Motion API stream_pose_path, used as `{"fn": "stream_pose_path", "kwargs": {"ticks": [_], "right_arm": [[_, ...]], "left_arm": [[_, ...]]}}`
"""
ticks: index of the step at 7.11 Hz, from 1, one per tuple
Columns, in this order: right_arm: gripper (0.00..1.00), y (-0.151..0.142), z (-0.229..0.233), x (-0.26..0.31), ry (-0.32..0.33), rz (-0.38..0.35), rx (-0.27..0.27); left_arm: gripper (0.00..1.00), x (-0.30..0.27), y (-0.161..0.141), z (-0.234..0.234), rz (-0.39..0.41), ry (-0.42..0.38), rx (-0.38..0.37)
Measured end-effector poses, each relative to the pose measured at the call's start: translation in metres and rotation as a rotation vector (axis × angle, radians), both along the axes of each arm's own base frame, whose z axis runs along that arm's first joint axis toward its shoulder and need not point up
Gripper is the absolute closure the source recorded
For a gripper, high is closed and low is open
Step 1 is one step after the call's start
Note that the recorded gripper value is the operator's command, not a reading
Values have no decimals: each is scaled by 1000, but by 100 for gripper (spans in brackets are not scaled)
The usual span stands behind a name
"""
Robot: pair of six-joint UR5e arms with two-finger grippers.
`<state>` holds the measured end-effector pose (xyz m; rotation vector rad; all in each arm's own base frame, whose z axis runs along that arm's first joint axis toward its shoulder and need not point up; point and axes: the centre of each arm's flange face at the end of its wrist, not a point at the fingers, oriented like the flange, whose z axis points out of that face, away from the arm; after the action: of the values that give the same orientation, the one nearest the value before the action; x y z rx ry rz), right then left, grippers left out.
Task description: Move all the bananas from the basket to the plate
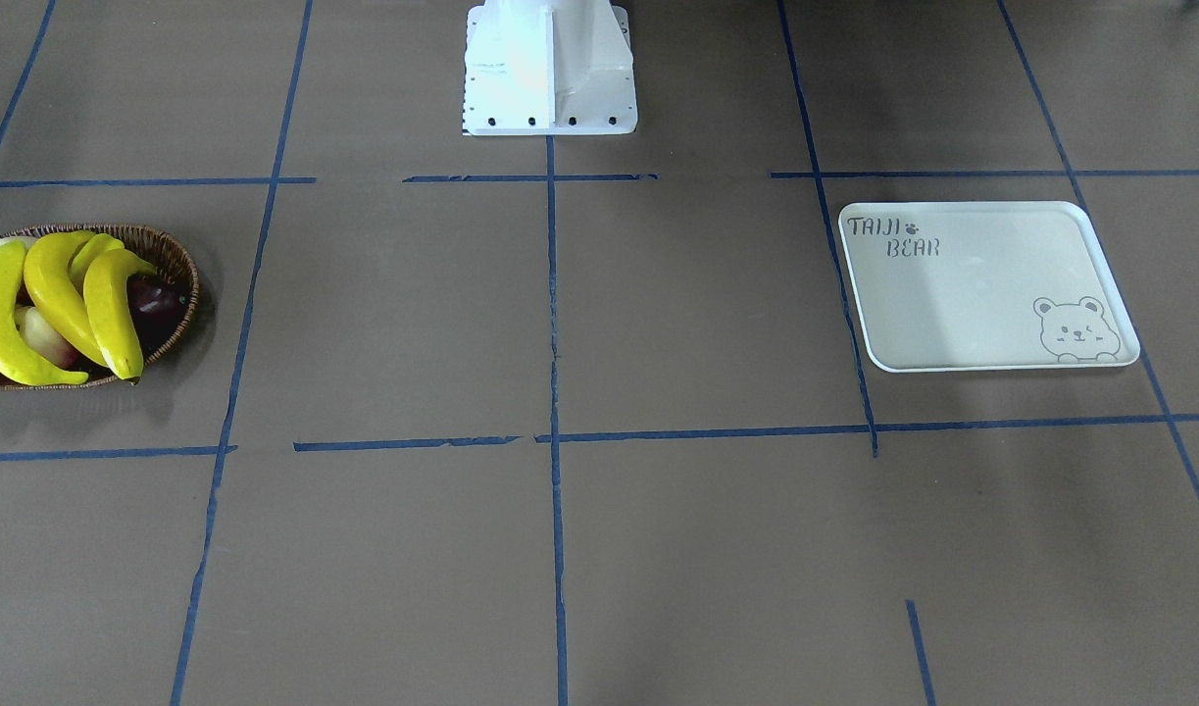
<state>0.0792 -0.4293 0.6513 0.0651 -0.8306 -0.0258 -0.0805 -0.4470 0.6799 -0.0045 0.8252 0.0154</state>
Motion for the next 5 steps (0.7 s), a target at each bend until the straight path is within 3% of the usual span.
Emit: {"fn": "stream_pose_path", "kwargs": {"ticks": [5], "right_arm": [[0, -3, -5, -1, -4, 1, 8]], "left_arm": [[0, 1, -5, -5, 5, -1, 16]]}}
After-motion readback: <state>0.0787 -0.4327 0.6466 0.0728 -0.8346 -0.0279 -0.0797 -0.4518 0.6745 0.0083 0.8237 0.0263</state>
